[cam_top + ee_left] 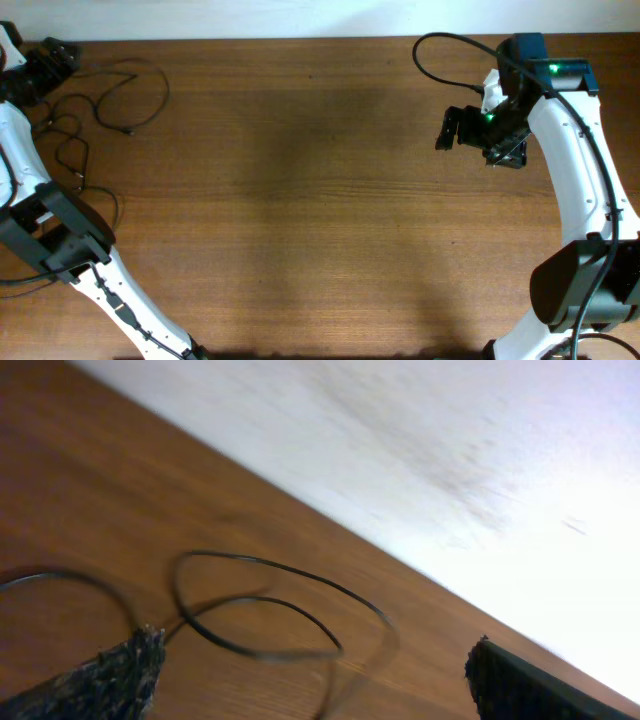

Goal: Untangle cables

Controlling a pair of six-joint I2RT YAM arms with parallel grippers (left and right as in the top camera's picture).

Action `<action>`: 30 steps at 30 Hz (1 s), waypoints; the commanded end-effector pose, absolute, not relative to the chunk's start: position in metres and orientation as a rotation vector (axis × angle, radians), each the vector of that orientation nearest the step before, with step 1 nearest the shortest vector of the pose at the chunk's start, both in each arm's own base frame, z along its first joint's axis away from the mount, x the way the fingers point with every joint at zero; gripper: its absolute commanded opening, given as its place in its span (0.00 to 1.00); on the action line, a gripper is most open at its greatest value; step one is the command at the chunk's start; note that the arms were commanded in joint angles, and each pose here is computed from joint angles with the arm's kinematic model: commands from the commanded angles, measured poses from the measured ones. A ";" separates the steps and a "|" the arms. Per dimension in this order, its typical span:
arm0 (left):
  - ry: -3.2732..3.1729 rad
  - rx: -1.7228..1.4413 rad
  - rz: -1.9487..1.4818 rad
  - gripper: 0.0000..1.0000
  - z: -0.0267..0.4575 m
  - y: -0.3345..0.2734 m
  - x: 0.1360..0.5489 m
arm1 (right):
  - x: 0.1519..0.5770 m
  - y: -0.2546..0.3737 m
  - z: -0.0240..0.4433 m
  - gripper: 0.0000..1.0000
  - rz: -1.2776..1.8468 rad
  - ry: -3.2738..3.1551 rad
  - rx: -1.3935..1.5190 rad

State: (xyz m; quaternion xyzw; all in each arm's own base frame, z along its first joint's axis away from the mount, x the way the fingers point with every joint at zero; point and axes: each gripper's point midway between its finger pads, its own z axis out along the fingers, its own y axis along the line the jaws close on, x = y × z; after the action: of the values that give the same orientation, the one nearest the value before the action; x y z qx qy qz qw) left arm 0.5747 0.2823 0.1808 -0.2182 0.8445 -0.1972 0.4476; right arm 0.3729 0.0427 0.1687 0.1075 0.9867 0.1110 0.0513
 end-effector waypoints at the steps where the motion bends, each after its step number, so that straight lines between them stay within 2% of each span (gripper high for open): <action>1: 2.062 -0.350 -0.551 0.89 0.202 0.257 0.581 | 0.371 0.045 0.171 0.99 0.335 2.997 0.297; 3: 2.059 -0.330 -0.549 0.79 0.205 0.252 0.584 | 0.371 0.045 0.171 0.99 0.335 2.997 0.297; 4: 2.056 -0.325 -0.547 0.77 0.208 0.251 0.585 | 0.371 0.045 0.171 0.99 0.335 2.997 0.298; 10: 2.029 -0.261 -0.455 0.75 0.272 0.221 0.582 | 0.372 0.045 0.171 0.99 0.335 2.996 0.297; 11: 2.040 -0.189 -0.368 0.75 0.297 0.199 0.576 | 0.371 0.045 0.171 0.99 0.336 2.996 0.297; 13: 2.070 -0.182 -0.279 0.78 0.315 0.181 0.568 | 0.371 0.045 0.171 1.00 0.336 2.997 0.298; 16: 2.134 -0.113 -0.245 0.86 0.343 0.120 0.544 | 0.372 0.045 0.175 0.98 0.337 2.987 0.297; 19: 2.178 -0.018 -0.309 0.88 0.357 0.062 0.525 | 0.370 0.045 0.200 0.98 0.339 2.934 0.274; 21: 2.201 0.174 -0.307 0.91 0.366 0.007 0.507 | 0.363 0.044 0.234 0.98 0.334 2.864 0.184; 23: 2.255 0.206 -0.247 1.00 0.364 -0.019 0.493 | 0.349 0.042 0.262 0.98 0.308 2.813 0.106; 26: 2.304 0.277 -0.283 0.99 0.353 -0.052 0.483 | 0.327 0.031 0.291 0.98 0.221 2.747 0.112; 30: 2.333 0.300 -0.301 0.99 0.348 -0.062 0.477 | 0.294 0.028 0.334 0.99 0.211 2.608 0.098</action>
State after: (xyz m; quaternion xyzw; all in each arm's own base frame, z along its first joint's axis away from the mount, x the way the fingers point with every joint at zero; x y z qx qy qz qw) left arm 0.4849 -0.0651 0.3299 0.1087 0.9186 -0.1314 0.3565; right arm 0.3082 0.0306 0.3111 0.0457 0.9706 0.0883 0.2192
